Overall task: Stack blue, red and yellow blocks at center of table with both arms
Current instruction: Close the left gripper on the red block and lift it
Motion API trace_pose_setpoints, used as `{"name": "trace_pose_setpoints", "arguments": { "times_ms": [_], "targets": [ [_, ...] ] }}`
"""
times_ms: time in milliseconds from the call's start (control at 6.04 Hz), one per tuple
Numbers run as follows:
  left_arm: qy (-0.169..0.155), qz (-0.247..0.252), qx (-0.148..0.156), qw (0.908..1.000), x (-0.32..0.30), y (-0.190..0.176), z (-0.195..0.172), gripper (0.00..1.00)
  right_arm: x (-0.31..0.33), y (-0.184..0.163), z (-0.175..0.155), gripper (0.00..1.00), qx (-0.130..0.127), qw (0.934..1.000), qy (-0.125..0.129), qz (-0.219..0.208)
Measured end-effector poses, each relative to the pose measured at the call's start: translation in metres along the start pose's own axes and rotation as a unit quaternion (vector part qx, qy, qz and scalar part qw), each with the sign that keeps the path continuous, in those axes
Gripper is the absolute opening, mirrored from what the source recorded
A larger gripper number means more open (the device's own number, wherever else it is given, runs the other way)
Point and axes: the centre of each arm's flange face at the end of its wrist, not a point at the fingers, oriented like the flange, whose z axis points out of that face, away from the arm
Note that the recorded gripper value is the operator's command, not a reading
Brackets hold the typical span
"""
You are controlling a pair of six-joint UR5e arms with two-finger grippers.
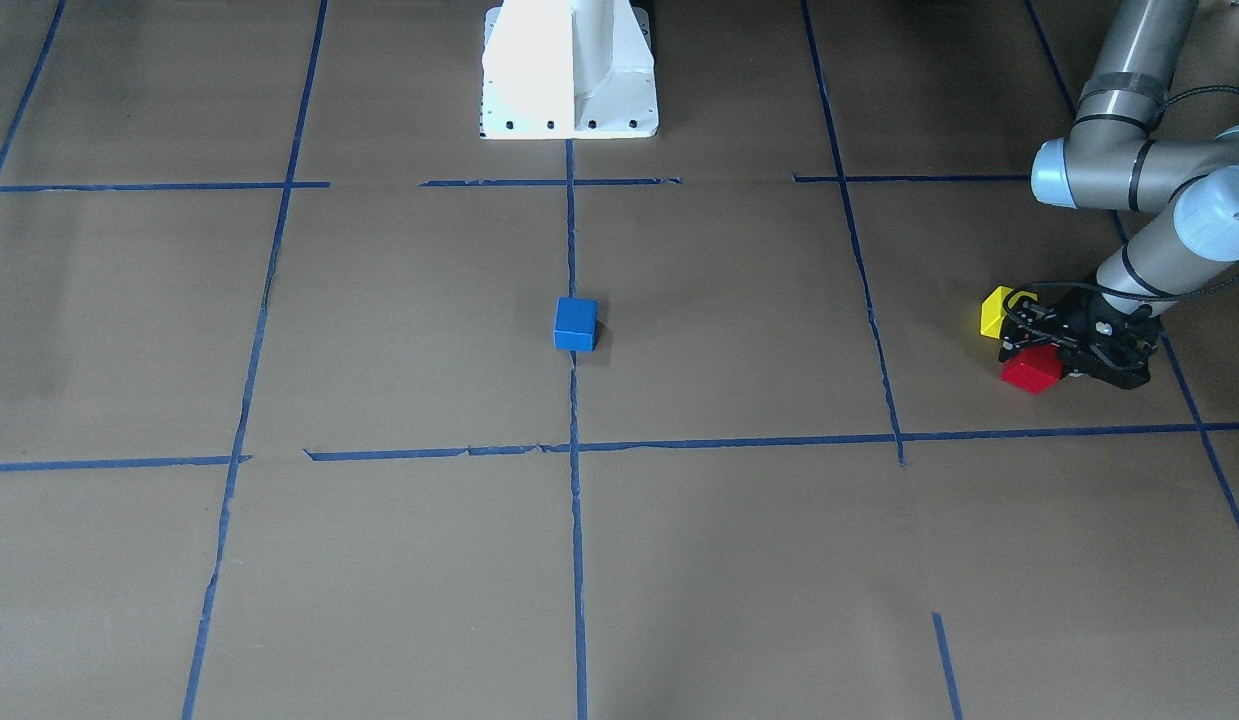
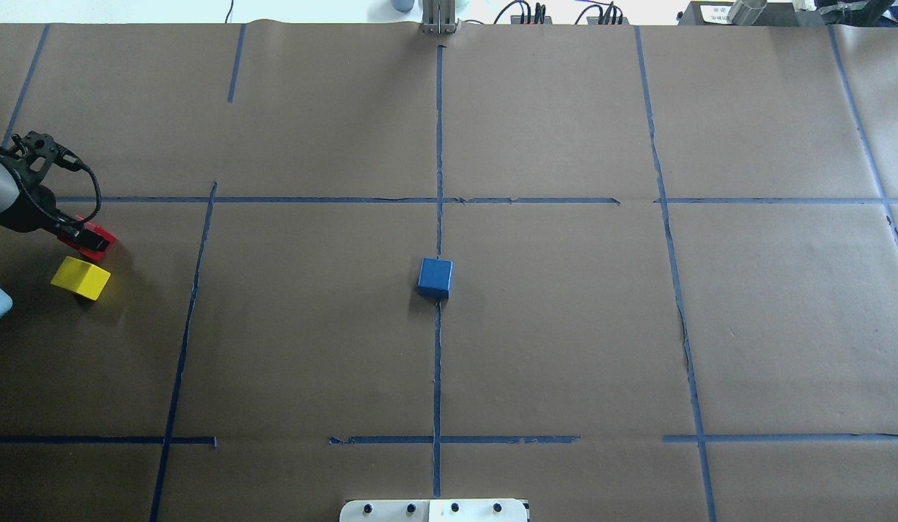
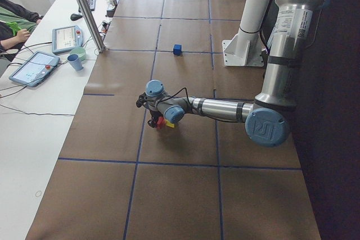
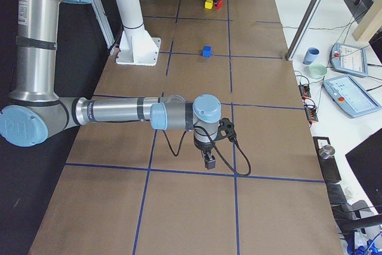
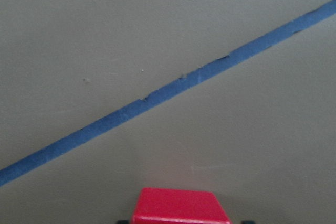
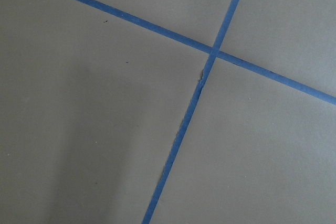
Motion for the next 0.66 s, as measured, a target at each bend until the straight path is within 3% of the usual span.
{"name": "trace_pose_setpoints", "arguments": {
  "times_ms": [166, 331, 663],
  "targets": [
    [0.003, -0.002, 0.009, 1.0, 0.008, -0.006, -0.008, 0.06, 0.0, 0.001, 0.001, 1.0, 0.0, 1.0, -0.001, 0.001],
    [0.01, -0.034, 0.027, 0.999, 0.026, -0.022, -0.023, 0.06, 0.0, 0.003, 0.002, 1.0, -0.001, 1.0, -0.001, 0.002],
    [0.046, -0.158, 0.06, 0.9844, 0.091, -0.079, -0.048, 0.06, 0.001, 0.005, 0.003, 1.0, -0.003, 1.0, -0.002, 0.003]
  ]
}}
